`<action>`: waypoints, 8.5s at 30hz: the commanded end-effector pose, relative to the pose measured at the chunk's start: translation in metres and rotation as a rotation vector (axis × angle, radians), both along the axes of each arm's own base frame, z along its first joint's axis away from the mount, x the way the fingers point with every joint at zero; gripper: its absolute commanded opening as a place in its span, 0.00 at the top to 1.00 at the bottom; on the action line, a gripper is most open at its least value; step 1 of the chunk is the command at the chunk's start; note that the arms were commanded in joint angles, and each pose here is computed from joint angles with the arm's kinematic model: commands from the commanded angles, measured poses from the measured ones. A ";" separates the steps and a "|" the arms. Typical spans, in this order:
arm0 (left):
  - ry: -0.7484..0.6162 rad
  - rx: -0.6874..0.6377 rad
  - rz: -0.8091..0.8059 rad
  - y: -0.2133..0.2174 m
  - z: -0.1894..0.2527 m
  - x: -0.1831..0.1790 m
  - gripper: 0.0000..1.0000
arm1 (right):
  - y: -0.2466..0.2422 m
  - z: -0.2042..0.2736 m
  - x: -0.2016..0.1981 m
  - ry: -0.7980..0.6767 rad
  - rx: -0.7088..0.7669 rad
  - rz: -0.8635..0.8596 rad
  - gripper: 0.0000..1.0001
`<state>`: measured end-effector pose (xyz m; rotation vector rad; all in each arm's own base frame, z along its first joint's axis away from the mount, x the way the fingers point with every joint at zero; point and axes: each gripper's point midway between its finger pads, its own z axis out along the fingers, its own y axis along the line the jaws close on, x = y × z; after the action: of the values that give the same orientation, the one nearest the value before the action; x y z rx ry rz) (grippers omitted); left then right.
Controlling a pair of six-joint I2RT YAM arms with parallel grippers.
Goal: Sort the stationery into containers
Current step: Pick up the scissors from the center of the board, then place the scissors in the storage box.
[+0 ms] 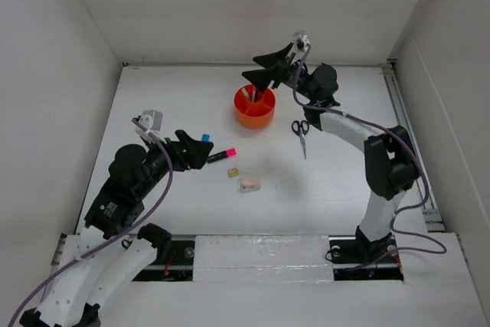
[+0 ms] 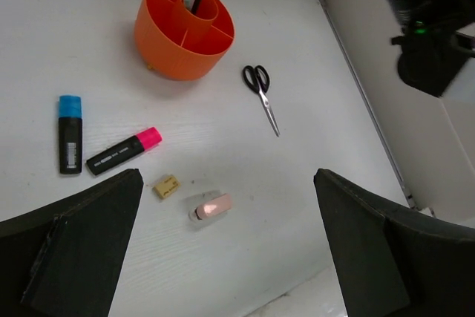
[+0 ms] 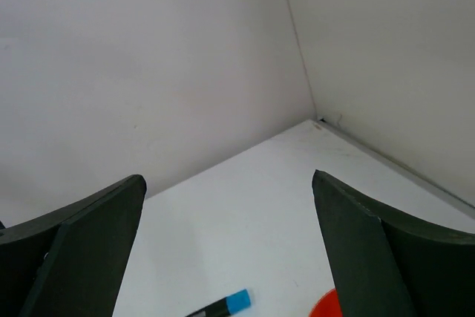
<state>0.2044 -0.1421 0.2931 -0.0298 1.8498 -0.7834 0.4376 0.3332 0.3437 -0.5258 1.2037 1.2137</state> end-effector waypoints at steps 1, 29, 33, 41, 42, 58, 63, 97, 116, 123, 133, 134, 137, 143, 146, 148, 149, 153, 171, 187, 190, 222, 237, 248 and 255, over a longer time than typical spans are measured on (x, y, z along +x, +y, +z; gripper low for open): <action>0.029 0.008 0.098 0.010 -0.008 0.013 0.00 | -0.007 0.027 -0.014 0.096 -0.039 -0.134 0.00; 0.245 0.122 0.248 0.019 -0.058 0.045 0.00 | -0.181 -0.159 -0.080 0.908 -0.246 -0.779 0.16; 0.241 0.106 0.219 0.014 -0.057 0.043 0.00 | -0.195 -0.192 -0.047 0.994 -0.335 -0.843 0.20; 0.227 0.101 0.174 0.009 -0.053 0.039 0.00 | -0.222 -0.240 0.012 1.121 -0.521 -0.974 0.37; 0.223 0.109 0.171 0.009 -0.054 0.040 0.00 | -0.222 -0.245 0.012 1.130 -0.530 -0.974 0.37; 0.199 0.099 0.125 0.004 -0.047 0.035 0.00 | -0.236 -0.296 0.024 1.200 -0.688 -0.939 0.44; 0.191 0.094 0.125 0.004 -0.045 0.034 0.00 | -0.230 -0.298 0.024 1.191 -0.715 -0.912 0.48; 0.159 0.059 0.013 -0.016 -0.032 0.024 0.00 | -0.220 -0.306 -0.014 1.200 -0.934 -0.862 1.00; 0.093 -0.177 -0.391 -0.098 -0.010 0.021 0.00 | -0.054 -0.118 -0.113 0.790 -0.469 -0.686 1.00; 0.098 -0.148 -0.369 -0.092 -0.022 0.020 0.00 | -0.004 -0.080 -0.138 0.728 -0.439 -0.557 1.00; 0.086 -0.141 -0.311 -0.083 -0.026 0.021 0.09 | 0.030 -0.042 -0.173 0.674 -0.380 -0.356 1.00; 0.076 -0.143 -0.302 -0.081 -0.024 0.022 0.14 | 0.031 -0.038 -0.173 0.663 -0.378 -0.355 1.00; 0.076 -0.143 -0.302 -0.081 -0.024 0.022 0.27 | 0.030 -0.036 -0.175 0.660 -0.372 -0.344 1.00; 0.067 -0.148 -0.312 -0.081 -0.025 0.018 0.44 | 0.032 -0.024 -0.188 0.648 -0.351 -0.284 1.00; 0.068 -0.149 -0.321 -0.082 -0.024 0.017 0.52 | 0.036 -0.017 -0.194 0.637 -0.337 -0.257 1.00; 0.061 -0.154 -0.331 -0.083 -0.022 0.016 0.52 | 0.038 -0.015 -0.195 0.633 -0.330 -0.244 1.00; 0.061 -0.154 -0.331 -0.083 -0.022 0.016 0.53 | 0.041 -0.015 -0.200 0.632 -0.335 -0.225 1.00; 0.069 -0.152 -0.339 -0.084 -0.027 0.016 0.68 | 0.044 -0.010 -0.204 0.625 -0.329 -0.212 1.00; 0.016 -0.143 -0.137 -0.074 -0.011 0.066 1.00 | -0.001 0.001 -0.193 0.564 -0.297 -0.391 0.05; -0.419 0.191 0.015 -0.053 0.094 0.258 1.00 | -0.124 0.014 -0.238 0.531 -0.244 -0.494 0.02; -0.513 0.123 -0.083 -0.040 0.100 0.298 1.00 | -0.133 0.013 -0.249 0.527 -0.239 -0.471 0.02; -0.602 -0.205 -0.480 -0.118 0.019 0.351 1.00 | -0.143 0.001 -0.264 0.543 -0.309 -0.449 0.02; -0.540 -0.201 -0.484 -0.144 -0.021 0.357 1.00 | -0.149 -0.009 -0.268 0.546 -0.317 -0.451 0.03; -0.455 -0.192 -0.490 -0.142 -0.071 0.345 1.00 | -0.154 -0.006 -0.271 0.538 -0.299 -0.448 0.03; -0.422 -0.191 -0.497 -0.141 -0.081 0.337 0.89 | -0.157 -0.006 -0.272 0.538 -0.297 -0.457 0.03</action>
<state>0.5561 -0.2805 0.1817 0.3819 1.4845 -1.2073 0.1669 0.1775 0.3304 -0.1060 1.8896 0.7918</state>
